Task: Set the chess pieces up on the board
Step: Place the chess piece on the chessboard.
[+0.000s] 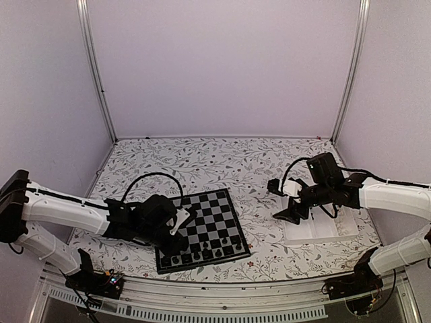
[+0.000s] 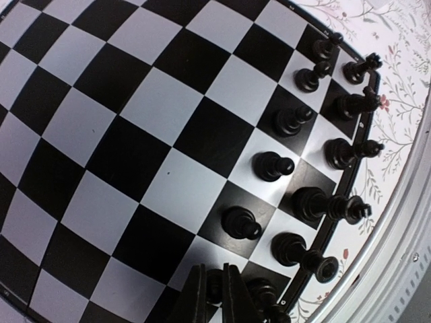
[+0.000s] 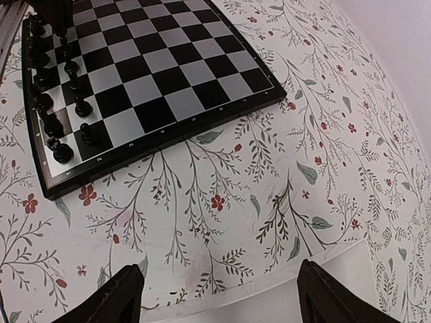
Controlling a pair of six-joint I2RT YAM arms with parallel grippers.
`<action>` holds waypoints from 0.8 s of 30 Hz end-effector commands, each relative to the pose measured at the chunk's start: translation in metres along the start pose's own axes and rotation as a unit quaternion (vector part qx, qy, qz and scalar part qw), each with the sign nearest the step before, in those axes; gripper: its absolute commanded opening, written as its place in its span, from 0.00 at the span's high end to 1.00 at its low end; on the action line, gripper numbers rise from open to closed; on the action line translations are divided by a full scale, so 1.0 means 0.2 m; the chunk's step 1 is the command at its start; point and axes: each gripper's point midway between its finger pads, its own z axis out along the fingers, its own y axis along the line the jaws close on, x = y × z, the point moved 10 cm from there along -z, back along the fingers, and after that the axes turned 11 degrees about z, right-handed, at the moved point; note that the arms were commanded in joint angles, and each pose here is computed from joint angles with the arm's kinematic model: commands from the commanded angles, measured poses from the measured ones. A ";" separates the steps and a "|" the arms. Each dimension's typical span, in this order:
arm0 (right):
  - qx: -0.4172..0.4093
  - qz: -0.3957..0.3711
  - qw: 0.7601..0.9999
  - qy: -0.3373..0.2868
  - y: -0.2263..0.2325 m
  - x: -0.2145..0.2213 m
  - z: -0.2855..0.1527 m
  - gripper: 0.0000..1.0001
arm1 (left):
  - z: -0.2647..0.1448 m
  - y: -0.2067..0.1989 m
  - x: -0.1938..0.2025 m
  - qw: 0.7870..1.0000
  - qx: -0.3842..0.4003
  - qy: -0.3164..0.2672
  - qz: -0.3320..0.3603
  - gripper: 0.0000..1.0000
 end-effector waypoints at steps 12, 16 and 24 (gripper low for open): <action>-0.012 0.003 1.000 0.002 0.00 -0.01 0.00 0.17 | 0.04 -0.02 0.05 1.000 -0.004 0.028 0.003 0.84; -0.009 0.008 1.000 0.001 -0.01 -0.02 -0.01 0.17 | 0.00 -0.03 0.02 1.000 -0.006 0.021 0.003 0.79; 0.043 0.077 0.996 -0.005 -0.16 0.00 -0.17 0.16 | -0.19 -0.03 -0.17 0.998 -0.042 -0.029 0.022 0.68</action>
